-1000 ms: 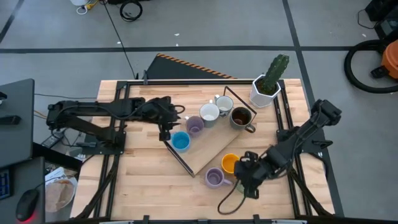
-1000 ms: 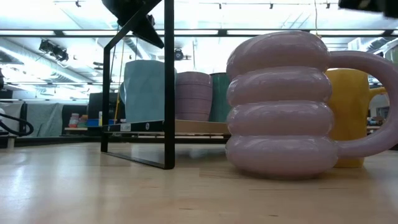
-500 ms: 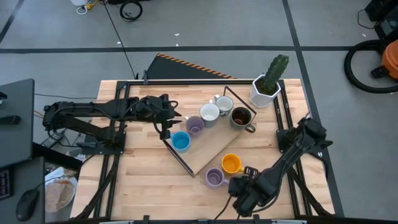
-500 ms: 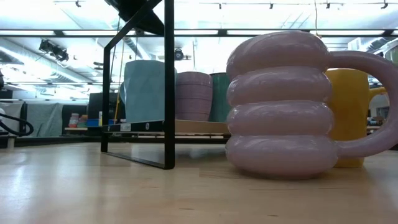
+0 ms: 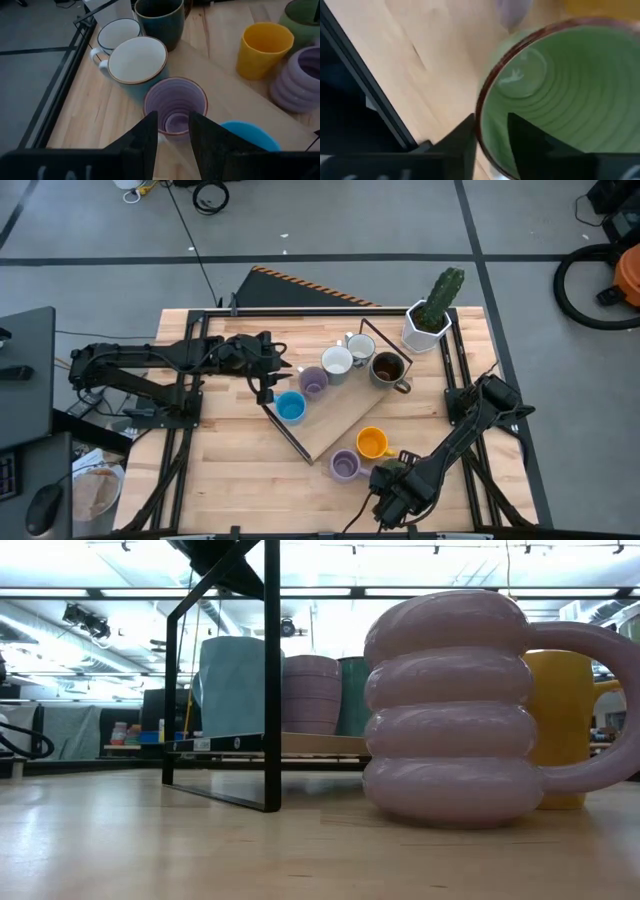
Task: Place coffee mugs
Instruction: Put the light green mug on the shelf
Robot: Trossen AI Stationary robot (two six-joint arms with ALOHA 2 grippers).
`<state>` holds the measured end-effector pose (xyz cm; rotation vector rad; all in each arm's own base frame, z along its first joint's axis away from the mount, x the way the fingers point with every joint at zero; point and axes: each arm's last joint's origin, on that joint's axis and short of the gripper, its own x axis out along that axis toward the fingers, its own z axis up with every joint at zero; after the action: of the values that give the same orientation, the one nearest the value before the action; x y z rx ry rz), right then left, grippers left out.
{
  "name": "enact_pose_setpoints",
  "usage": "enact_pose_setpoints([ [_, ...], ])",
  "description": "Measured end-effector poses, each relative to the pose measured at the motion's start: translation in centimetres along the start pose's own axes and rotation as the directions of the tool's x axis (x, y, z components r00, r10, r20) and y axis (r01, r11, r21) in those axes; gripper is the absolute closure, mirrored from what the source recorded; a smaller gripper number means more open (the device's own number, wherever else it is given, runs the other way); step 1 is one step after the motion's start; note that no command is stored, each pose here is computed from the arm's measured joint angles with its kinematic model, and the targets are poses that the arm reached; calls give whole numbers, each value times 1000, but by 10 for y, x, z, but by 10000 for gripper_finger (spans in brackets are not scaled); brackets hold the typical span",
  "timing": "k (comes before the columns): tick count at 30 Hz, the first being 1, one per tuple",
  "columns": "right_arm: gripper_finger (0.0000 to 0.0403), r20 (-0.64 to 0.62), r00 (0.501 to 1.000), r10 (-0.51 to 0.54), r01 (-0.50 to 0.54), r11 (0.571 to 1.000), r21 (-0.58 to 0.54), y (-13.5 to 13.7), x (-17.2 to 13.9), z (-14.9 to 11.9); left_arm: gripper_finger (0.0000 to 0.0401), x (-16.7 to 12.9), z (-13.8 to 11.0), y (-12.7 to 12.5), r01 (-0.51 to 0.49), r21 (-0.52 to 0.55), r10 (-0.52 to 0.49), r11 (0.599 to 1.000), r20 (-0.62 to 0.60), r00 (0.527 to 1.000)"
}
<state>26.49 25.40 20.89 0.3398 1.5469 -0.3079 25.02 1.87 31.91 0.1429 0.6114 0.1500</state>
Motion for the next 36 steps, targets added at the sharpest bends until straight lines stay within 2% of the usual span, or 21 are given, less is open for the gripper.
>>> enact_pose_setpoints([
  [5, 363, -22, 1000, -11, 11, 1000, -8, -2, 3, -1, 284, -5, 2, 1, -3, 0, 3, 1000, 24, 1000],
  [7, 380, -48, 999, -9, 8, 1000, -16, -3, 3, -3, 284, -8, 1, 1, -3, 1, 3, 1000, 18, 1000],
  [12, 370, -100, 990, -100, 98, 995, -26, -16, -8, -13, 284, -14, 3, 2, -4, -2, 4, 1000, 44, 999],
  [15, 365, -96, 988, -122, 118, 992, -52, -25, -20, -17, 284, -13, 3, 2, -4, -2, 4, 1000, 42, 999],
  [19, 375, -34, 984, -177, 170, 975, -142, -43, -44, -21, 284, -13, 3, 2, -4, -2, 4, 1000, 45, 999],
  [22, 377, -28, 973, -230, 223, 962, -161, -61, -59, -18, 284, -13, 3, 2, -5, -5, 5, 1000, 49, 999],
  [29, 369, 73, 976, -206, 217, 953, -209, -92, -81, 14, 284, -13, 3, 2, -3, -14, 3, 1000, 47, 999],
  [36, 370, 170, 975, -144, 189, 937, -294, -113, -85, 59, 284, -12, 3, 0, 34, -39, -32, 999, 44, 999],
])
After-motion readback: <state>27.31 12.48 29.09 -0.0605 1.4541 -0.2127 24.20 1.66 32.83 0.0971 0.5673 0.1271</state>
